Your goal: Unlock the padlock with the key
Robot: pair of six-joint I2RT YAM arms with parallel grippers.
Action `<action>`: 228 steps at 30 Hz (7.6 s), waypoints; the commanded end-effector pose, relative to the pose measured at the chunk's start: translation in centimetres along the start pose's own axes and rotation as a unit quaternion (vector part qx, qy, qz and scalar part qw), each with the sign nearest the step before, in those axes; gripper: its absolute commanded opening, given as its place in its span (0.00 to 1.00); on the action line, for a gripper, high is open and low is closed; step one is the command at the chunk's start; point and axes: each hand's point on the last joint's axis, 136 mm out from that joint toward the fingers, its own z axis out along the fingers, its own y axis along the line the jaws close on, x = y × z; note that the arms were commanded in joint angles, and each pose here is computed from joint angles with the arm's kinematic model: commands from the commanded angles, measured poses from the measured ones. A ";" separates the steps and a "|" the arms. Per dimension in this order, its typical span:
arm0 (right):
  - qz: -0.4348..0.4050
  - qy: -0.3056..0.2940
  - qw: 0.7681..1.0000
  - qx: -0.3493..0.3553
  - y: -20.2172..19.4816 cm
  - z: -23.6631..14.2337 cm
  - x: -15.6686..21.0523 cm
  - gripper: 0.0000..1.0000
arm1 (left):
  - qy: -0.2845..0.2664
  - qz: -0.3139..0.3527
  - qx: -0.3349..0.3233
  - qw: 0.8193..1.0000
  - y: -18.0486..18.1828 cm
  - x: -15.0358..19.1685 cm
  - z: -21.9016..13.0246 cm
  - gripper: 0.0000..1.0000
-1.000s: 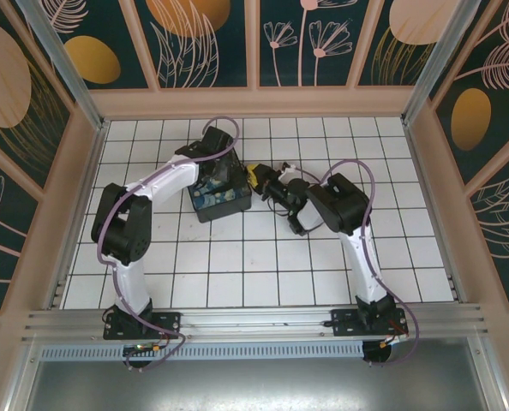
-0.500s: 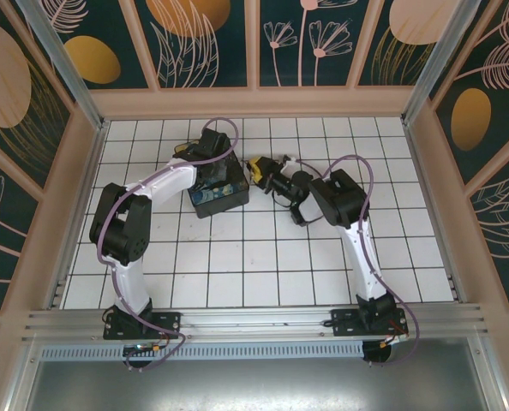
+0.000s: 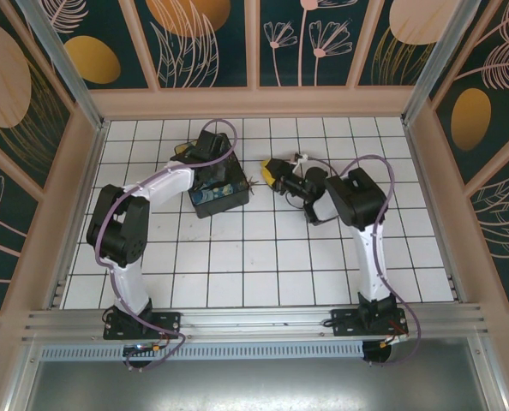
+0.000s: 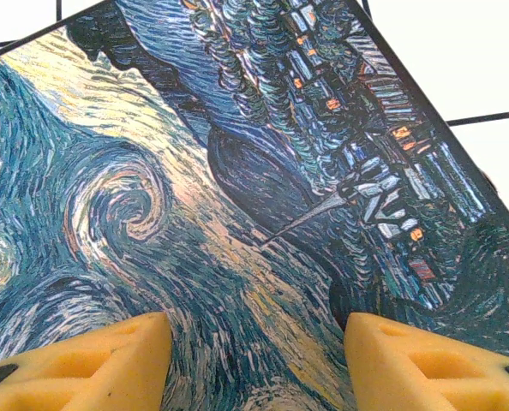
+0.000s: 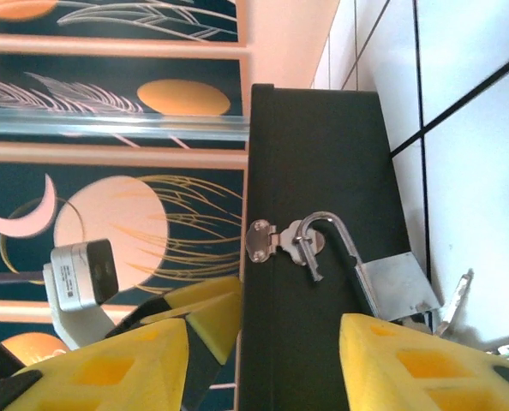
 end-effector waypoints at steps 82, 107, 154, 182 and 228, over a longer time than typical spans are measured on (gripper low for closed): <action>-0.398 0.256 0.832 0.291 -6.4 1.5 17.8 0.48 | 0.073 -0.116 -0.048 0.989 9.6 4.3 -4.8 0.76; -0.249 0.203 0.942 0.093 3.4 2.5 18.4 0.28 | 0.085 -0.116 -0.032 0.989 9.0 5.0 -4.2 0.74; -0.032 -0.019 0.996 0.082 1.7 2.0 4.4 0.24 | 0.157 0.052 -0.070 0.984 4.3 9.4 -2.6 0.72; -0.162 0.032 0.945 0.283 -0.1 -5.6 3.1 0.32 | 0.092 0.013 -0.044 0.995 3.1 4.2 -5.0 0.80; -0.474 -0.291 0.714 0.425 6.9 -29.9 -4.5 0.99 | -0.188 -0.073 0.035 0.979 -3.0 0.4 -15.4 0.99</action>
